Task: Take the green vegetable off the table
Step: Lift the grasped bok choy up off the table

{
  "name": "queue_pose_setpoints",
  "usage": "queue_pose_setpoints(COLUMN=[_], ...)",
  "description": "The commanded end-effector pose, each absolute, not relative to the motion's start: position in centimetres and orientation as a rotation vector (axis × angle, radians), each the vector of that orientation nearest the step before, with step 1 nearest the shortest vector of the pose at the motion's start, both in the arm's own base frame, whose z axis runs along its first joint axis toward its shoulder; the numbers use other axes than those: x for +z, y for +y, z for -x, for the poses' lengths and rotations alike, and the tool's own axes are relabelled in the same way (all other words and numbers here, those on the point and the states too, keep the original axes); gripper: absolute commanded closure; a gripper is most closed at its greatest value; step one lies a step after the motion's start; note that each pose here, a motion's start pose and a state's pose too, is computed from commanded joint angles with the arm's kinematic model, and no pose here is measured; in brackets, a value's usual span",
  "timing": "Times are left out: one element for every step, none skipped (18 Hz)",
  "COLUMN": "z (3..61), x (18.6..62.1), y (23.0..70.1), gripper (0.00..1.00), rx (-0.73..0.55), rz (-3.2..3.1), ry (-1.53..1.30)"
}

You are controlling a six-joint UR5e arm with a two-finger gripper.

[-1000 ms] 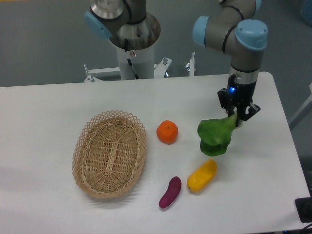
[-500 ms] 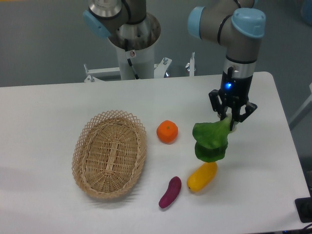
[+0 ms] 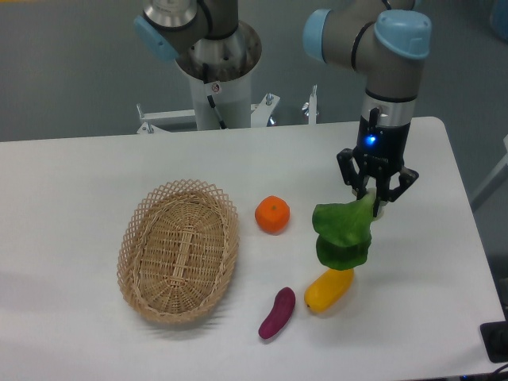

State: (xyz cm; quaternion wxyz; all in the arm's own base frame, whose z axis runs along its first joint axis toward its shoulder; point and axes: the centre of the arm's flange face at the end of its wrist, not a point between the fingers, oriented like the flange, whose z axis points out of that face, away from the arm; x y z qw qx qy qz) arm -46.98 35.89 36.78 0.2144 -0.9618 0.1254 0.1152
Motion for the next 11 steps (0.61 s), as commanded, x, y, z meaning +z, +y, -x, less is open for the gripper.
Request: queue_pose_setpoints(z=[46.93,46.93,46.88,46.9,46.84,46.85,46.88,46.85,46.88,46.88,46.85], x=[36.78,36.93,36.93,36.83,36.82,36.84,36.92,37.0,36.92,36.92,36.84], y=[35.97,36.06,36.13,36.14,36.21,36.22,36.23,36.22,36.23,36.23,36.22], gripper=[0.64,0.64,0.64,0.64,0.64,0.64,0.64,0.64,0.64,0.64,0.64], rx=[0.319,0.321,0.32,0.316,0.316,0.317,0.319,0.321,0.319,0.319,0.317], rz=[2.668,2.666,2.666,2.667,2.667,2.666,2.666,2.665,2.666,2.666,2.666], ry=[0.348,0.346,0.344,0.346,0.348,0.346,0.346,0.347,0.346,0.346,0.346])
